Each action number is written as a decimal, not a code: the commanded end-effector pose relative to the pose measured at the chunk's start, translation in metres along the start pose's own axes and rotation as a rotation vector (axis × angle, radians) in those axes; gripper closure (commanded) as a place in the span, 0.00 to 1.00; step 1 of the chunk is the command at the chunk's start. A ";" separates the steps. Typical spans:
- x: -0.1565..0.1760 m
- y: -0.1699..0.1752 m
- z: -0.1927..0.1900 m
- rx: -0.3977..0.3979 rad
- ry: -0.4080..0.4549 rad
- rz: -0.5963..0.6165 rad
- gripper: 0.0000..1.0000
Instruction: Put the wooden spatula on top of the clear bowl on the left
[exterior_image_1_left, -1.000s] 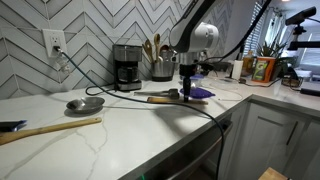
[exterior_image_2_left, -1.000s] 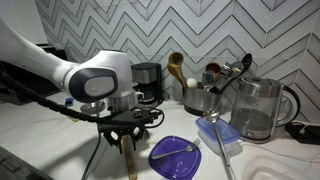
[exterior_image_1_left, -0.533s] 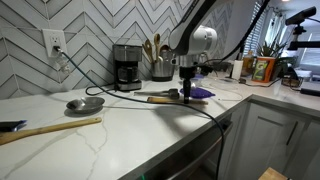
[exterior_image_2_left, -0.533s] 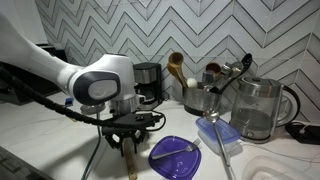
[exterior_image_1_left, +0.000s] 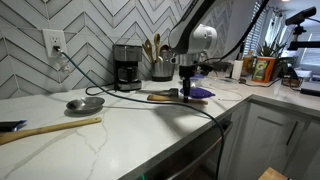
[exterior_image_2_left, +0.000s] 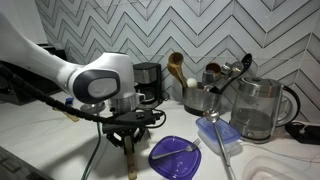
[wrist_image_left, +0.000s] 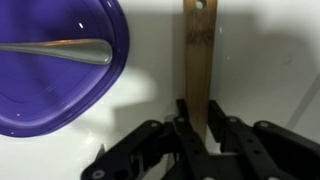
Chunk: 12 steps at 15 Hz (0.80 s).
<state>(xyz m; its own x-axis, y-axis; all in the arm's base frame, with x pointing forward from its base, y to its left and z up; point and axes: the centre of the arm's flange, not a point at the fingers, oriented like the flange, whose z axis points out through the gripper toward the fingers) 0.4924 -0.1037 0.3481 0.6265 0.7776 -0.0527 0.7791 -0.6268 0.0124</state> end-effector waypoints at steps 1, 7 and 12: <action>-0.011 -0.017 -0.018 0.009 -0.007 -0.061 0.94; -0.019 -0.039 -0.054 0.054 0.005 -0.121 0.94; -0.030 -0.046 -0.099 0.048 0.047 -0.061 0.94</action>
<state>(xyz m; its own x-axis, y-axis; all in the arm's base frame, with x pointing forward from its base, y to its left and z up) 0.4568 -0.0908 0.4190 0.5548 0.8308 -0.0454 0.8301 -0.5564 -0.0372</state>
